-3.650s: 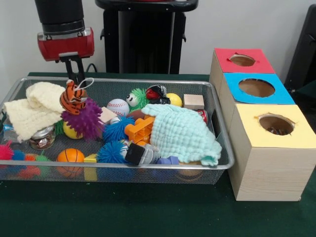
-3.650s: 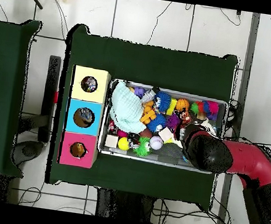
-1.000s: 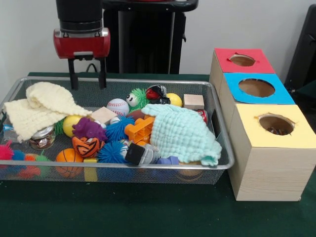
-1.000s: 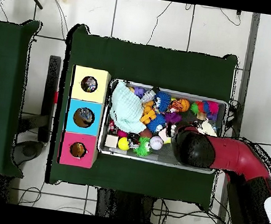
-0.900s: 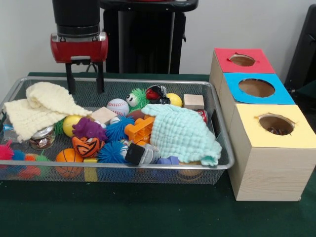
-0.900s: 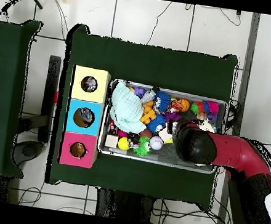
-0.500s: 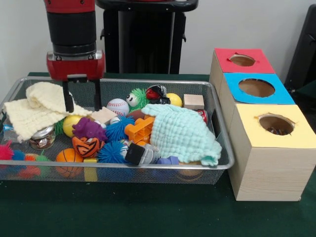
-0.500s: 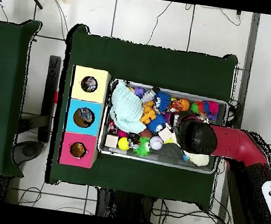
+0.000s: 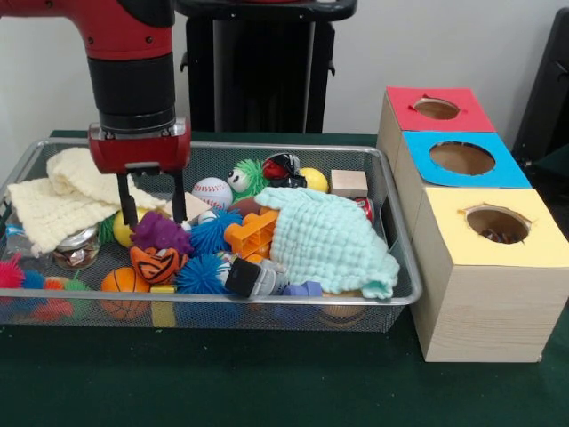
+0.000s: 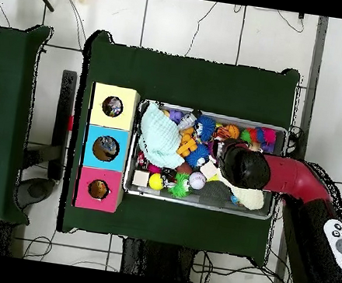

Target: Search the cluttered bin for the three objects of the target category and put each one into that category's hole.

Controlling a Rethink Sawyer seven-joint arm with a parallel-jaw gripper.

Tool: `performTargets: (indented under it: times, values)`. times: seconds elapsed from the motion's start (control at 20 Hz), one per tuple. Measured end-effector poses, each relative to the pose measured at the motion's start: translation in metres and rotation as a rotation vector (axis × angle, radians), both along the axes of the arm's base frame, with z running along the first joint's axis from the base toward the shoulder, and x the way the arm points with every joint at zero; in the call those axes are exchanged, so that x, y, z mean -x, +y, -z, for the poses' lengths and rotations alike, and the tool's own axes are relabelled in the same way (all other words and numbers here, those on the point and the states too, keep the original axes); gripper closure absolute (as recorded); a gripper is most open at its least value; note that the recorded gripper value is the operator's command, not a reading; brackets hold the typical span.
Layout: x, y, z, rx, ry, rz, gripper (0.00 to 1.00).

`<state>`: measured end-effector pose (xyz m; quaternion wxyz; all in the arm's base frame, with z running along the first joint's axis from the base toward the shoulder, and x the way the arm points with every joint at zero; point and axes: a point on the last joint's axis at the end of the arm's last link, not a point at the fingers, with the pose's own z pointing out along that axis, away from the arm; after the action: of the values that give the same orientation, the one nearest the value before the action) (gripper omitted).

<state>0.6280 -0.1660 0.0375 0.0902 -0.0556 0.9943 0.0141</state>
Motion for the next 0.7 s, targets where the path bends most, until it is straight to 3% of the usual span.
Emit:
performTargets:
  times: [0.7]
  values:
    - [-0.006, -0.004, 0.021, -0.012, -0.033, 0.021, 0.00]
